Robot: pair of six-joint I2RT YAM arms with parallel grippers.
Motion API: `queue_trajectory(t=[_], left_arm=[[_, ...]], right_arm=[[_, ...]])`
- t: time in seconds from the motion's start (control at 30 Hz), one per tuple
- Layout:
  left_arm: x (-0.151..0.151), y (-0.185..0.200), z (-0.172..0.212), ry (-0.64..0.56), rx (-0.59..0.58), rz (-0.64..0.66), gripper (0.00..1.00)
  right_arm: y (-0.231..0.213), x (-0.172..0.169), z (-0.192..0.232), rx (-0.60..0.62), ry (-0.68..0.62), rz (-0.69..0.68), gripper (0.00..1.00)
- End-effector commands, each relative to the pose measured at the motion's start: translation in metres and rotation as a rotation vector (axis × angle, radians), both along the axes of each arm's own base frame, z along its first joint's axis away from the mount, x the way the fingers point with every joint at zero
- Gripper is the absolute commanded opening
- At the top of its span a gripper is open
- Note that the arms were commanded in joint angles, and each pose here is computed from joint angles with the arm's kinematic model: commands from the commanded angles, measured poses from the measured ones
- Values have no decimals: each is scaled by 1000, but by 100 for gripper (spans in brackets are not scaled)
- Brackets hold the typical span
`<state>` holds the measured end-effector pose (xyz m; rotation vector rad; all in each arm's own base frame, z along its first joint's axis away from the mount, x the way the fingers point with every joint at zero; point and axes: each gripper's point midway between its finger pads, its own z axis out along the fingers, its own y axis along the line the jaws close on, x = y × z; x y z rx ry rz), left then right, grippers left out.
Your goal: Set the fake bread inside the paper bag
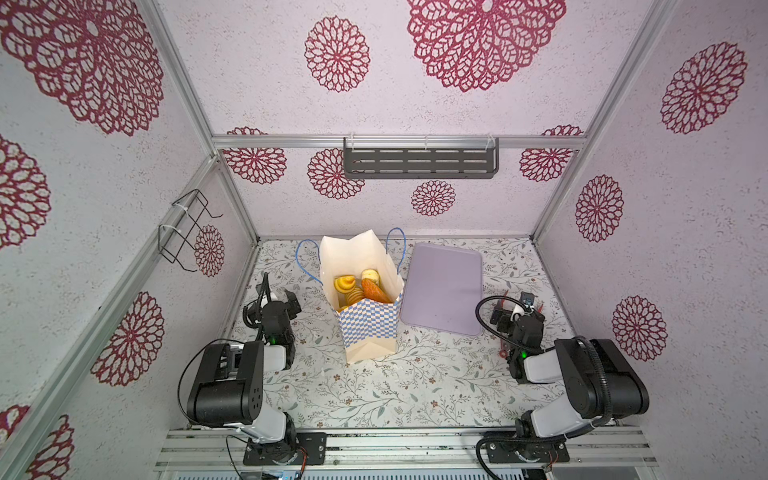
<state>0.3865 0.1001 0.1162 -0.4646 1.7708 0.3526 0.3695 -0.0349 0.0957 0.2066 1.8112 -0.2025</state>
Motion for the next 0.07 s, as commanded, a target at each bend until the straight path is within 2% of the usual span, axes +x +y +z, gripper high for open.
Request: queue_trajectory(t=[0.0, 0.03], left_arm=[[4, 3, 7, -15, 18, 0, 97], [4, 2, 7, -16, 18, -1, 97]], right_arm=[[1, 5, 18, -7, -61, 9, 99], [5, 6, 19, -7, -65, 33, 99]])
